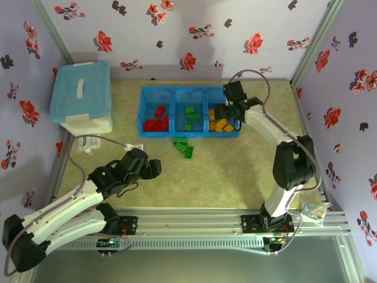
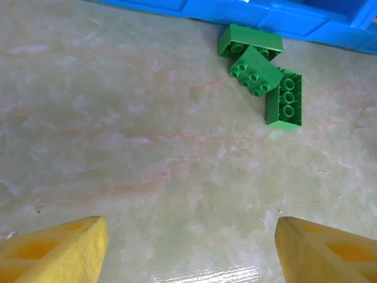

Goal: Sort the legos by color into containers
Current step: Place the lego in the container, then pick up the lego from the center of the table.

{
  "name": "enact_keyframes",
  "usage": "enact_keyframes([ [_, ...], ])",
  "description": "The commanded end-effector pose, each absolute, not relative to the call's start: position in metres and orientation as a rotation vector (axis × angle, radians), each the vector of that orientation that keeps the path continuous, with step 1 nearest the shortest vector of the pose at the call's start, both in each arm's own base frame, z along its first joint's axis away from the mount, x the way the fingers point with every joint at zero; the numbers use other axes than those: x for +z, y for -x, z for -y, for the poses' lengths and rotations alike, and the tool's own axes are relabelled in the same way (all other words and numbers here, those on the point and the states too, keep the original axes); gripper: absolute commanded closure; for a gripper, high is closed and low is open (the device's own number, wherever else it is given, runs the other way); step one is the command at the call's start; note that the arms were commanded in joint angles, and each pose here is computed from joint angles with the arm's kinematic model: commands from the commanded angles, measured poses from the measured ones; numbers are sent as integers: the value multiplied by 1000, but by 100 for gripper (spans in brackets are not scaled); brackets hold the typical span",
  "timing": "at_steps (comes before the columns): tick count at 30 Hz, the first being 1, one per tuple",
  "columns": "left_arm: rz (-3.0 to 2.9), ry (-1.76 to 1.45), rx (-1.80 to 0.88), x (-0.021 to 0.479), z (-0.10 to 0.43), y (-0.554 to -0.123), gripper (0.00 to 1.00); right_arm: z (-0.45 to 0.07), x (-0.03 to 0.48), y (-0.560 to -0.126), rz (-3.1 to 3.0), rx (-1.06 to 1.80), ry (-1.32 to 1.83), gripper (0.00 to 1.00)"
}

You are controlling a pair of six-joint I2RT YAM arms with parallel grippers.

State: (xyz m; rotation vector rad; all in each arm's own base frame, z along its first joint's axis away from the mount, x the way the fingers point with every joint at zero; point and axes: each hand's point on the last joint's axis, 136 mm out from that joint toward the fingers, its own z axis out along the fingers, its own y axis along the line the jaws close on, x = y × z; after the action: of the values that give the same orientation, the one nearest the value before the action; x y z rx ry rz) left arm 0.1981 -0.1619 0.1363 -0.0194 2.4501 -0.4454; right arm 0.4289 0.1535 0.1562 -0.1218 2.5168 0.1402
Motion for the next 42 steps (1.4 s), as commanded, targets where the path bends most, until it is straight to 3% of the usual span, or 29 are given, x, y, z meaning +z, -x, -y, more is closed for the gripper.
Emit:
enact_keyframes([
  [1,-2431,-28,-474,146,174,-205,25,-157,172,-410,-2465,244,89,30],
  [17,-2582,-203,-494,105,258,-240,23,-138,171,-325,-2364,388,12,33],
  [32,-2737,-276,-263,47,306,-277,28,-125,160,-301,-2345,394,-33,37],
  [42,-2761,-349,-117,26,322,-290,40,-120,156,-297,-2334,387,-54,40],
])
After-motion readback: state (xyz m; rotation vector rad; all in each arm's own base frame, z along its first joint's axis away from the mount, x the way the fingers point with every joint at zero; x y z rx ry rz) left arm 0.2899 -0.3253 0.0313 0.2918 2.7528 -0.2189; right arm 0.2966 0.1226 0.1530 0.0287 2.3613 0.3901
